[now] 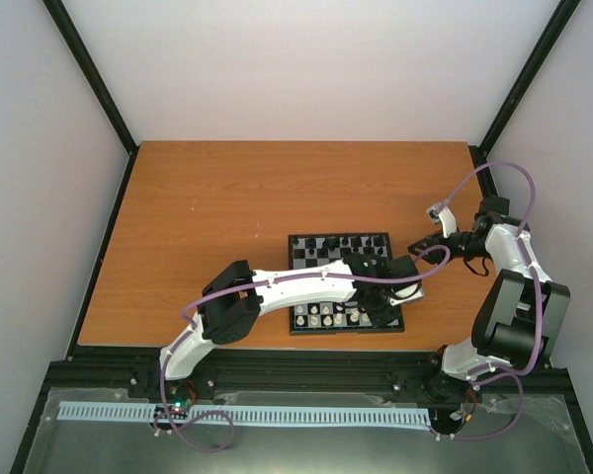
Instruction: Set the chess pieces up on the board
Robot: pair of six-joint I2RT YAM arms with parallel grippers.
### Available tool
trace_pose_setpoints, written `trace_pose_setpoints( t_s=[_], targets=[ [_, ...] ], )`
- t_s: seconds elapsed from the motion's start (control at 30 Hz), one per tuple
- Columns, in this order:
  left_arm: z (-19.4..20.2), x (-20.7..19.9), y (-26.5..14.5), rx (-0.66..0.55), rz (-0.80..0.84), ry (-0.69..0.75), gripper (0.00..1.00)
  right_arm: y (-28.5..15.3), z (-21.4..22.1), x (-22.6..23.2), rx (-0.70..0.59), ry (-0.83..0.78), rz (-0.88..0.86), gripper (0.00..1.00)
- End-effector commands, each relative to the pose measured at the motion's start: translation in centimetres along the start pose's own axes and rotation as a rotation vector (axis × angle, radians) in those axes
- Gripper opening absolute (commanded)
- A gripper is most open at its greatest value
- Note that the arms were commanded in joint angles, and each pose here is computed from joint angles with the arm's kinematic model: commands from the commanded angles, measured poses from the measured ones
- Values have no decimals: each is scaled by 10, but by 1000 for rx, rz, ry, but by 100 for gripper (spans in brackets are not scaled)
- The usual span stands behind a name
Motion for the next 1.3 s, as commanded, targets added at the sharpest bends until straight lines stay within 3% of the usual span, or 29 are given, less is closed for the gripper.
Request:
trace_pose_setpoints(
  t_s=[0.0, 0.57, 0.8, 1.03, 1.27],
  targets=[
    [-9, -3, -4, -17, -8, 37, 2, -2, -1, 2, -27, -4, -19, 36],
    [-7, -1, 14, 5, -32, 38, 5, 1, 1, 0, -22, 6, -45, 36],
    [-13, -1, 5, -29, -34, 21, 28, 0, 1, 2, -20, 3, -48, 36],
    [-27, -5, -49, -152, -20, 17, 35, -14, -10, 11, -35, -45, -19, 37],
    [-14, 24, -131, -254, -233, -42, 51, -45, -31, 36, -109, -124, 99, 42]
  ],
)
Point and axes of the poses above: each gripper's point midway between its finger pads, its own y axis out along the fingers, its own x axis along the line the jaws close on, z = x × y, the point moved 8 cm from there along -y, back along the fingers, and after that the axes turned 2 degrees about -y, right-handed, at the moved point
